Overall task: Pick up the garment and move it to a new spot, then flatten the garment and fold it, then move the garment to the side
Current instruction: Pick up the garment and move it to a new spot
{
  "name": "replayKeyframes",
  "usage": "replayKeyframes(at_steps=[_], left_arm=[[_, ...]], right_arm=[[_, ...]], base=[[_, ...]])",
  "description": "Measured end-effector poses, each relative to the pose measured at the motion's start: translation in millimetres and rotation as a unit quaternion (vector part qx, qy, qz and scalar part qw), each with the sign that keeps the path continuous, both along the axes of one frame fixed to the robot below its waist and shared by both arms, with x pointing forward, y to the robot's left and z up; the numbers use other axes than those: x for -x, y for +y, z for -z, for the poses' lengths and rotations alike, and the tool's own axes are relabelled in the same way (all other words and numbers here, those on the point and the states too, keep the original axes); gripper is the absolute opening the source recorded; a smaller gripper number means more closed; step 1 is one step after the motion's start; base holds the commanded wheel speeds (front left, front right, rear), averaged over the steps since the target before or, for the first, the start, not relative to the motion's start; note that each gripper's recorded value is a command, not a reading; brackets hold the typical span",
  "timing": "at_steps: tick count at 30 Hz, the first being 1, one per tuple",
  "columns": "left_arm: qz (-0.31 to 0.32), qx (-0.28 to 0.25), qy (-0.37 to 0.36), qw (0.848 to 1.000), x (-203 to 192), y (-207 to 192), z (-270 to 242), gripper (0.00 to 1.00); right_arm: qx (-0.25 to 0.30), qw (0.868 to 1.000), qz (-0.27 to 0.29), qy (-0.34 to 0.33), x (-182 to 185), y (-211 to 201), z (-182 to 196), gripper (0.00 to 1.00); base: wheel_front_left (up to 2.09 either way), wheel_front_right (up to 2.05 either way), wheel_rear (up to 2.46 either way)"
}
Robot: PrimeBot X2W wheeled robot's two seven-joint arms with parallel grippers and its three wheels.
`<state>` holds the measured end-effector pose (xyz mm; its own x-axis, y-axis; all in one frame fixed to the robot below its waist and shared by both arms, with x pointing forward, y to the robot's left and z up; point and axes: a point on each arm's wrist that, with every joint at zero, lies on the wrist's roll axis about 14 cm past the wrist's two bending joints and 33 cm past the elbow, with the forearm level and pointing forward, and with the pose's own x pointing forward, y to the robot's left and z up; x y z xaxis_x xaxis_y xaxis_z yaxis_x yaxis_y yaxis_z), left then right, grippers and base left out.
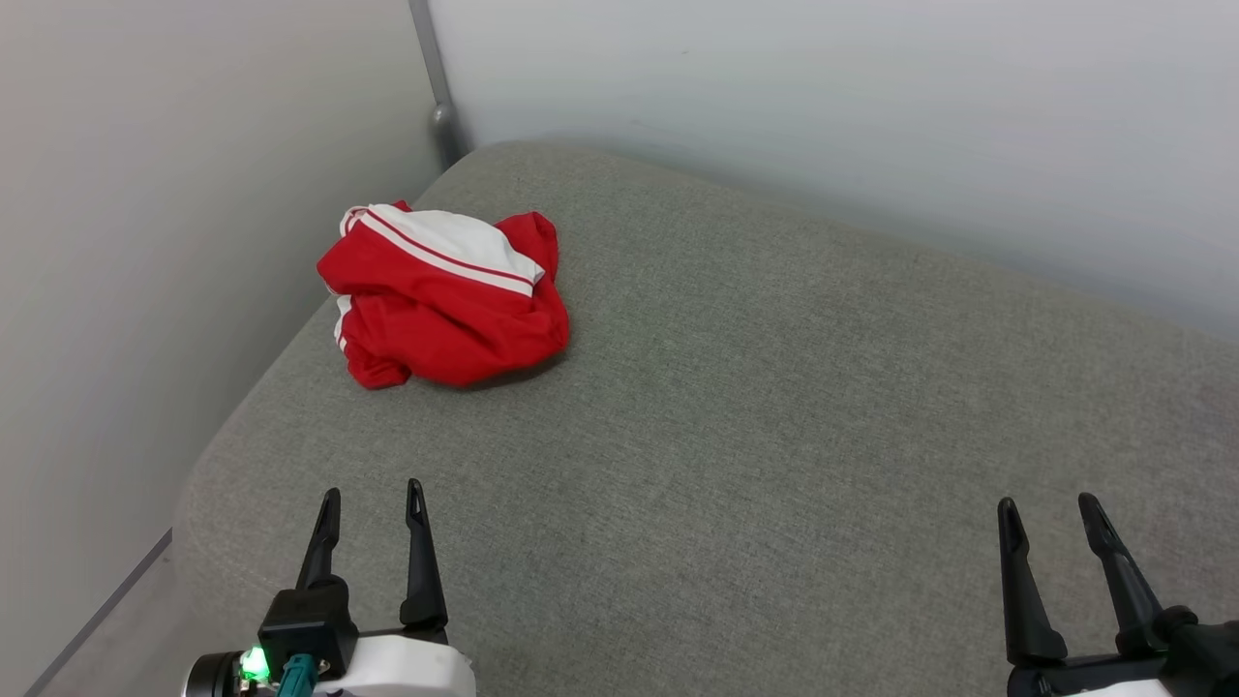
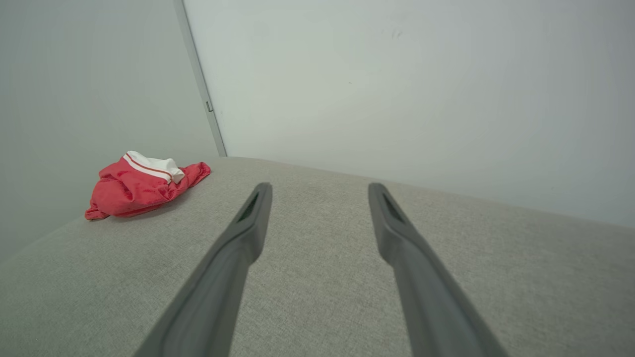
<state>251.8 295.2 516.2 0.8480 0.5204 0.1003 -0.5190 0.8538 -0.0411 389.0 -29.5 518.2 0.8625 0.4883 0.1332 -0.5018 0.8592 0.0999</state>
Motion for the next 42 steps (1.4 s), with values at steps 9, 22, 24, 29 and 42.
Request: replayKeyframes(at_steps=[9,22,24,29,42], left_arm=[[-0.009,0.002,0.000,1.000,-8,13,-1,1.00],[0.009,-0.120,-0.036,0.992,-100,100,-86,1.00],[0.016,-0.119,-0.021,0.993,-120,110,-90,1.00],[0.034,-0.088,0.028,0.995,-169,137,-104,1.00],[0.135,0.028,0.365,0.921,-249,112,0,1.00]], right_arm=[[0.006,1.000,0.003,0.006,-3,-2,7,1.00],[0.022,0.999,0.027,0.012,-32,-13,27,1.00],[0.027,0.999,0.035,0.016,-38,-17,33,1.00],[0.028,0.998,0.052,0.022,-55,-26,46,1.00],[0.036,0.995,0.085,0.027,-89,-45,75,1.00]], base=[[0.00,0.00,0.00],[0.00,0.00,0.00],[0.00,0.00,0.00],[0.00,0.00,0.00],[0.00,0.00,0.00]])
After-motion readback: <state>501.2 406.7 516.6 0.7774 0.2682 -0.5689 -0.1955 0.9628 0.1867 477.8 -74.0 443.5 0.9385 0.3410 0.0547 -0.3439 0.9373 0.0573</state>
